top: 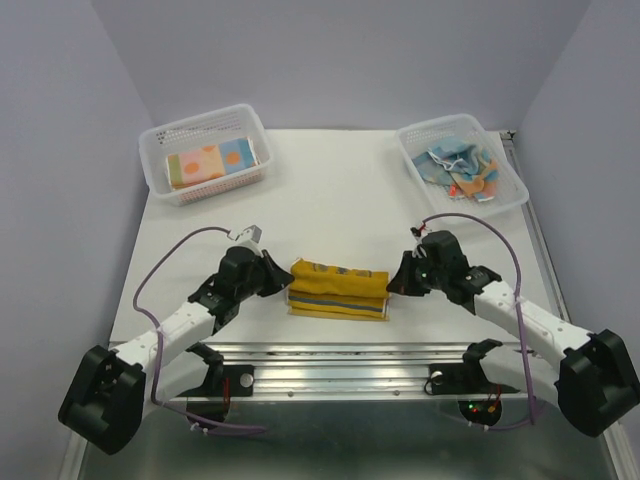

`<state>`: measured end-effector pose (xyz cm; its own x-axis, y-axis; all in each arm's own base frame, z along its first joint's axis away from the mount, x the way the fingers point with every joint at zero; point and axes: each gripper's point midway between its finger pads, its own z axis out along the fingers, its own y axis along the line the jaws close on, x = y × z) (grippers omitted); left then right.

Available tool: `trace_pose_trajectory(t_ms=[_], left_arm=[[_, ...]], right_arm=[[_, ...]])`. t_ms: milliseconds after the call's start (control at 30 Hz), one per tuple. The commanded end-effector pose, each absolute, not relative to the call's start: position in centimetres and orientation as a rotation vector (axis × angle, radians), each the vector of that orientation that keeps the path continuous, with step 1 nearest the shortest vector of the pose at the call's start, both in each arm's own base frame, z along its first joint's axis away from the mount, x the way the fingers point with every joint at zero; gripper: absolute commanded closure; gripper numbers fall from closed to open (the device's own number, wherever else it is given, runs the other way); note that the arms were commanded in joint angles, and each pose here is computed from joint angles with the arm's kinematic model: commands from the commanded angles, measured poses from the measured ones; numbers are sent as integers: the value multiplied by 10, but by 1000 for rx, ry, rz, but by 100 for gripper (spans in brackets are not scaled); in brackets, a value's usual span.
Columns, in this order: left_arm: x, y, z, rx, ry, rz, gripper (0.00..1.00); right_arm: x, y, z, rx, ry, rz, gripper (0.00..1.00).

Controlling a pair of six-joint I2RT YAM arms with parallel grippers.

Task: Fold and stack the towels
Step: Fold the towel

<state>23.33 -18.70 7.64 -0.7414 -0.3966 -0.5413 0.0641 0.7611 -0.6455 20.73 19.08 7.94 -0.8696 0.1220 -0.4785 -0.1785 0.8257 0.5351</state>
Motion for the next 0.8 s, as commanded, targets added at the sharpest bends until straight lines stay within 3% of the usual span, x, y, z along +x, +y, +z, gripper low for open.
trace_pose_trajectory(t_ms=[0, 200, 300, 333, 400, 433, 467, 500, 567, 767], left_arm=[[220, -192, 73, -238, 2257, -932, 100], [202, -194, 57, -218, 2318, -961, 100], [194, -193, 52, -222, 2374, -963, 56], [192, -191, 51, -240, 2389, -950, 49], [184, -187, 48, -278, 2418, -943, 26], [179, -186, 47, -291, 2433, -948, 13], [176, -187, 52, -292, 2415, -982, 10], [175, -187, 54, -300, 2407, -991, 6], [177, -185, 63, -318, 2369, -994, 1], [195, -177, 84, -325, 2306, -901, 1]], right_arm=[[191, 195, 77, -51, 2513, 868, 99], [173, 197, 61, -38, 2552, 933, 92], [162, 198, 54, -45, 2582, 969, 81], [157, 197, 53, -42, 2595, 979, 78], [146, 195, 52, -29, 2606, 1007, 58], [143, 195, 54, -28, 2601, 1018, 33], [141, 194, 60, -15, 2579, 1031, 21], [141, 194, 60, -4, 2580, 1032, 0], [144, 193, 76, -10, 2511, 1044, 0], [165, 192, 102, -10, 2425, 987, 0]])
